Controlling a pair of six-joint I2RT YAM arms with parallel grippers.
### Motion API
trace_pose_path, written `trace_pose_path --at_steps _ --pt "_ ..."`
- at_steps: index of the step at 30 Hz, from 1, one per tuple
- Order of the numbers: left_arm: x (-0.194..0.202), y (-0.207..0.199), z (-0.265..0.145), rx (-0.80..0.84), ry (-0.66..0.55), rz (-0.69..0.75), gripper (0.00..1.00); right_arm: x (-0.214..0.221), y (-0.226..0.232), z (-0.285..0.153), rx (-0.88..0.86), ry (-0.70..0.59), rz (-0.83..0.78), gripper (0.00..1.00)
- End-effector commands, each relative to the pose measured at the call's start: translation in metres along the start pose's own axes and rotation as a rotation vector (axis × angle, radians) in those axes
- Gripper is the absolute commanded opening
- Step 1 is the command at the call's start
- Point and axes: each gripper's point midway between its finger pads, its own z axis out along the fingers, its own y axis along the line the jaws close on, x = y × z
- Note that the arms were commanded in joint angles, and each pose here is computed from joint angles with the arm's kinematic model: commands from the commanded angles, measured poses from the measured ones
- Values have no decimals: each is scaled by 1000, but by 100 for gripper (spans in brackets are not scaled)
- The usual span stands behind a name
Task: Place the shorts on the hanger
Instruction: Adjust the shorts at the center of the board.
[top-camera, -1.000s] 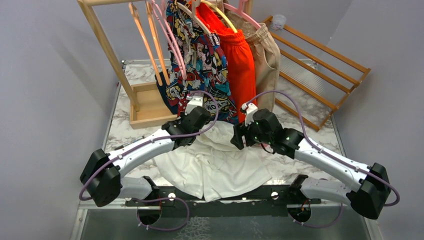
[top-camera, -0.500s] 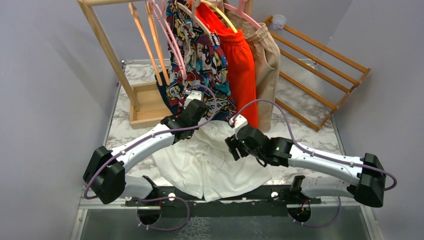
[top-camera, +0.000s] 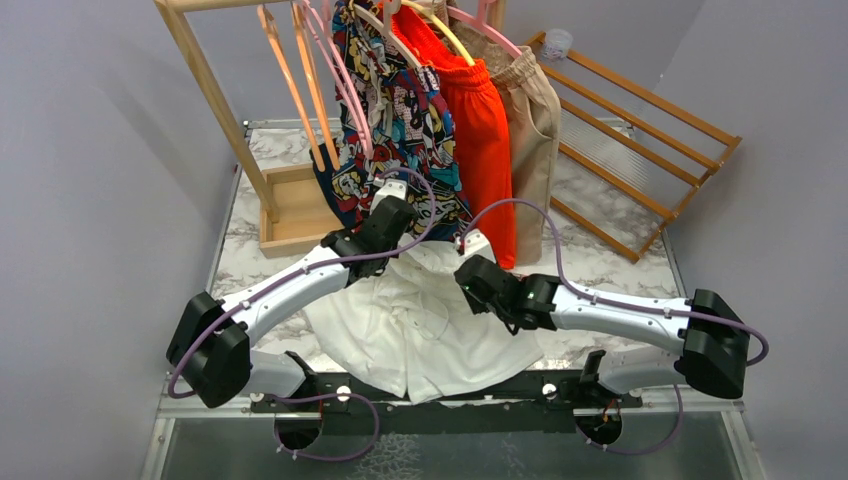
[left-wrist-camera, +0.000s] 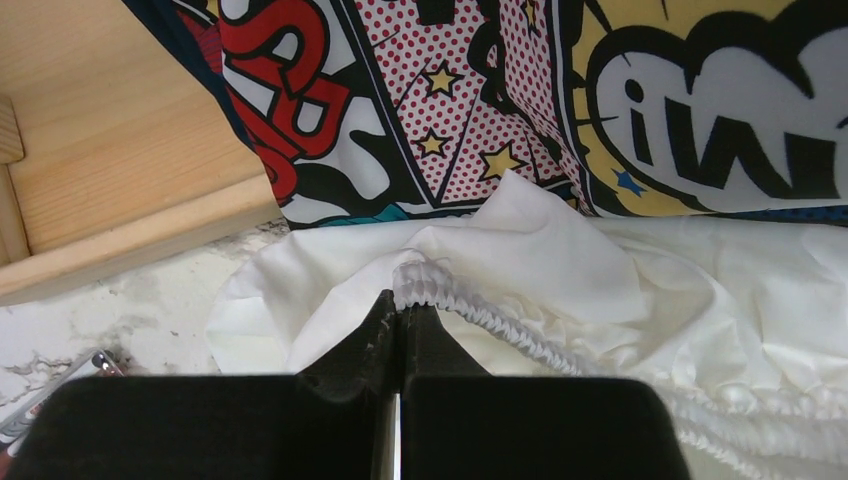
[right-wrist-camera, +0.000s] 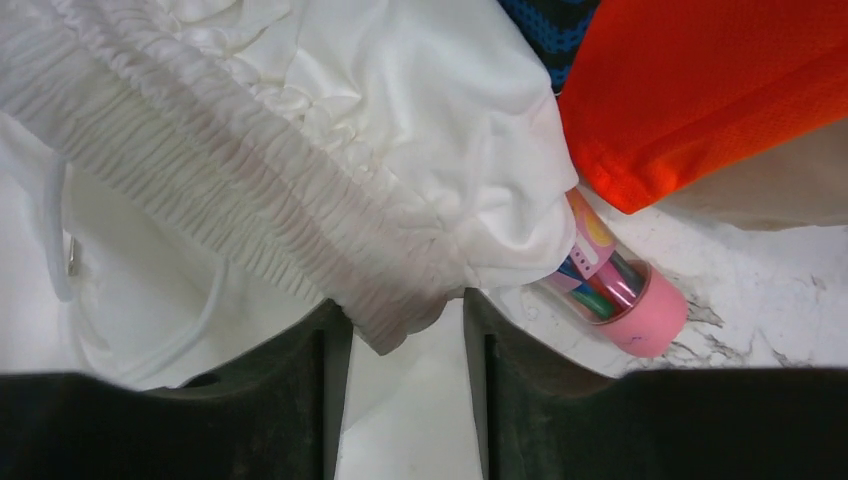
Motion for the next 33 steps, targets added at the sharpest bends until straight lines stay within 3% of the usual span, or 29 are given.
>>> trace_pose_path --at_steps 1,8,11,16,19,22,24,28,33 --pt "-17 -4 -9 46 -42 -34 0 -18 -15 -4 106 -60 69 39" --pt "-29 -1 -48 147 -83 -88 0 -48 -26 -34 98 -138 82 1" --pt "-36 -4 -82 265 -126 -112 0 -67 -20 -60 -19 -190 56 1" --pt "-48 -18 -158 580 -250 -101 0 -92 31 -136 -490 -282 -139 1" --pt "-56 -29 -217 812 -328 -59 0 -98 41 -184 -662 -289 -182 1" --pt "-62 -37 -259 971 -361 -24 0 -113 43 -226 -778 -395 -167 1" --pt "-62 -41 -257 979 -344 -23 0 -124 29 -212 -660 -411 -83 1" --pt "-40 -37 -190 753 -164 -94 0 -95 -2 -133 -267 -139 30 1" --pt "4 -25 -120 491 17 -162 0 -62 -7 -84 -157 -43 174 1"
